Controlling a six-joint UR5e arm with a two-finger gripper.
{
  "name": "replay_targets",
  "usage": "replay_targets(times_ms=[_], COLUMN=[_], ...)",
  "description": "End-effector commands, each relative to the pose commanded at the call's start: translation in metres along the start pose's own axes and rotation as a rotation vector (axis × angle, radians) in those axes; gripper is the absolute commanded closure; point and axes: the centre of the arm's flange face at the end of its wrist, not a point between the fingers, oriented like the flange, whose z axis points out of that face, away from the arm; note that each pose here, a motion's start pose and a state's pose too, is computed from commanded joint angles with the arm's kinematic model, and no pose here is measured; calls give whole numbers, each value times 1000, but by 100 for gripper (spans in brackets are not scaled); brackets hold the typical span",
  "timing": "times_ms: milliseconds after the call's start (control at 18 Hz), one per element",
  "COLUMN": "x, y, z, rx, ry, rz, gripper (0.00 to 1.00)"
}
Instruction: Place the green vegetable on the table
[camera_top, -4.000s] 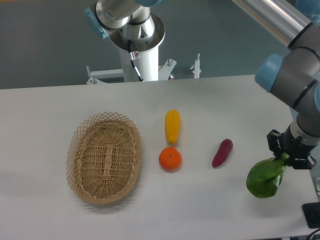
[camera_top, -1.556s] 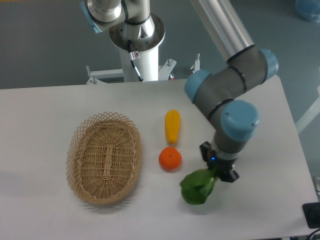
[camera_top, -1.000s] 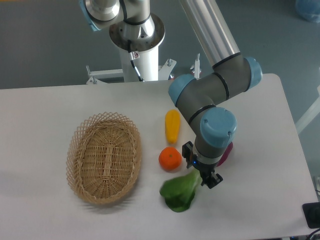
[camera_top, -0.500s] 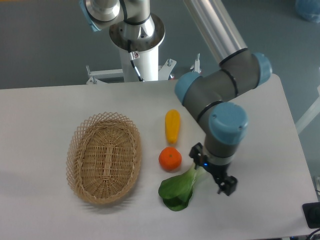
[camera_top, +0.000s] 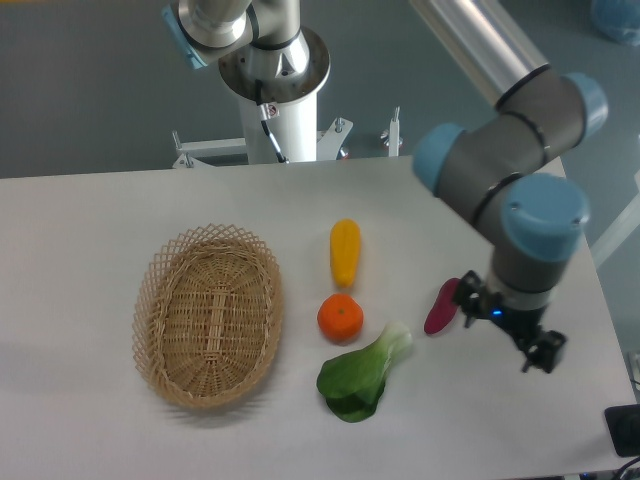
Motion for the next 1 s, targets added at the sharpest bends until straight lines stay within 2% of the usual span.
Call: replay_targets(times_ms=[222,389,722,1000], x=[-21,-25,-30,-21], y=[28,50,67,65], z=[9,13,20,28], rx=[6,67,65,69], ry=[20,65,77,68], rz=[5,-10,10,13], gripper=[0,0,0,0])
